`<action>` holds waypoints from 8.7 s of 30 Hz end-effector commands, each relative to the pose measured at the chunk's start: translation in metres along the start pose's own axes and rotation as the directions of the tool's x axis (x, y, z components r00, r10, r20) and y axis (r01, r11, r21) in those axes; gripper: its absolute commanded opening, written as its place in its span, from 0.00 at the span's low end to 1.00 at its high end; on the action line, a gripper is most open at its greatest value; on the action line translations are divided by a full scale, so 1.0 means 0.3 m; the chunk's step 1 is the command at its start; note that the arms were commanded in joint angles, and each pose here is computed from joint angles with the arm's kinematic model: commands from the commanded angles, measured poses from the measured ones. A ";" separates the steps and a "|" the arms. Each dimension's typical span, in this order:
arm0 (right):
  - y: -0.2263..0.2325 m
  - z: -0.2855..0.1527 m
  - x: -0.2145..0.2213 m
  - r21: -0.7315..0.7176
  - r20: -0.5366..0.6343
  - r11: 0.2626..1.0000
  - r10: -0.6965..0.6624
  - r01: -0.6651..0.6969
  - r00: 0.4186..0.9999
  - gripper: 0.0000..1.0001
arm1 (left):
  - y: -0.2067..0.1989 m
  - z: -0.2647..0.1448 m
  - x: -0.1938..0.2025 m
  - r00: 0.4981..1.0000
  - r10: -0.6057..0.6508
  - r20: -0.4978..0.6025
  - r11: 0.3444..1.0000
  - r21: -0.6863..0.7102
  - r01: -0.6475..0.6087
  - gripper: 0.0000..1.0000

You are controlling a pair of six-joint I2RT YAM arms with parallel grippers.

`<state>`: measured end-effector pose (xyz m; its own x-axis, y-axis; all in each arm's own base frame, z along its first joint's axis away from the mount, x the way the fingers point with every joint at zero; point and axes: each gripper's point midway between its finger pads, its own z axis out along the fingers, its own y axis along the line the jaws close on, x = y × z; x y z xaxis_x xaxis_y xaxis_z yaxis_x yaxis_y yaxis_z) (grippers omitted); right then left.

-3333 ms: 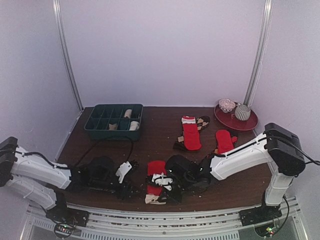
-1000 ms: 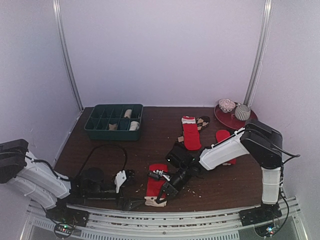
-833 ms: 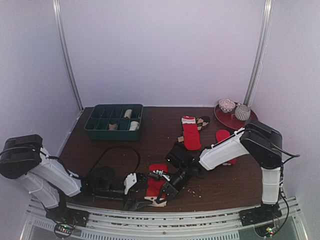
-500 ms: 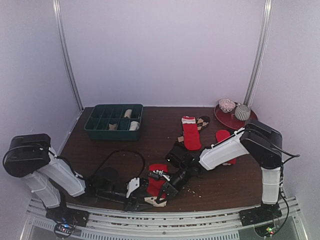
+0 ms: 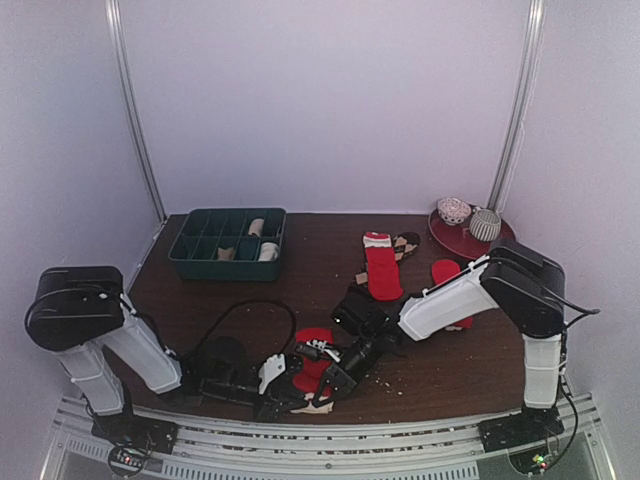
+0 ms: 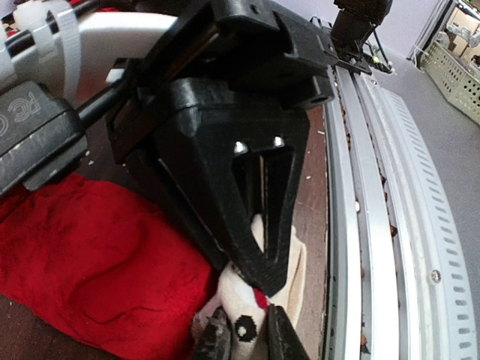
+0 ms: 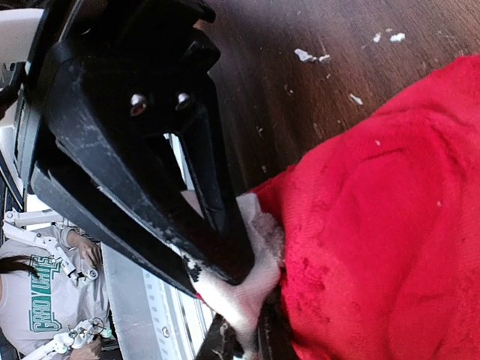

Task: Roll the socks
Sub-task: Roll a pair of socks at the center of the board.

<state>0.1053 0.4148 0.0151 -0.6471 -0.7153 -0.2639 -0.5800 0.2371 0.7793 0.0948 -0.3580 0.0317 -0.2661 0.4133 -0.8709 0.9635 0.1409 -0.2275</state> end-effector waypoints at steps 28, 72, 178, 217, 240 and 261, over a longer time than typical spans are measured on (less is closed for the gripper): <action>0.094 -0.266 -0.077 0.610 0.127 0.580 -0.744 0.540 0.656 0.37 | 0.049 -0.070 0.455 0.642 -0.637 -0.427 0.763 -0.231 0.604 0.00; -0.086 -0.050 0.195 0.260 0.029 0.958 -0.131 0.119 0.991 0.08 | 0.178 -0.210 -0.131 0.991 -0.091 0.100 0.956 -0.271 0.115 0.78; -0.248 -0.070 0.242 0.223 -0.048 0.949 0.238 -0.221 0.970 0.10 | 0.026 0.111 -0.043 0.998 0.058 -0.032 0.996 0.067 -0.056 0.01; 0.036 -0.110 -0.105 0.575 0.039 0.569 -0.737 0.588 0.675 0.34 | 0.083 -0.004 0.380 0.722 -0.627 -0.293 0.762 -0.038 0.646 0.00; -0.114 -0.044 0.084 0.490 -0.079 0.753 -0.463 0.439 0.883 0.07 | 0.224 -0.115 0.044 0.966 -0.257 -0.028 0.945 -0.219 0.245 0.58; -0.185 -0.066 0.272 0.351 -0.329 0.935 0.166 -0.042 0.930 0.08 | 0.219 -0.350 -0.204 0.945 0.171 0.279 0.893 -0.449 -0.029 0.98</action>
<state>0.1350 0.4195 0.0246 -0.4287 -0.7990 -0.4217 -0.8444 0.1883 0.5015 0.1863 -0.2618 0.0911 -0.2047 0.2212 -0.9535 0.7747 0.6320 -0.0197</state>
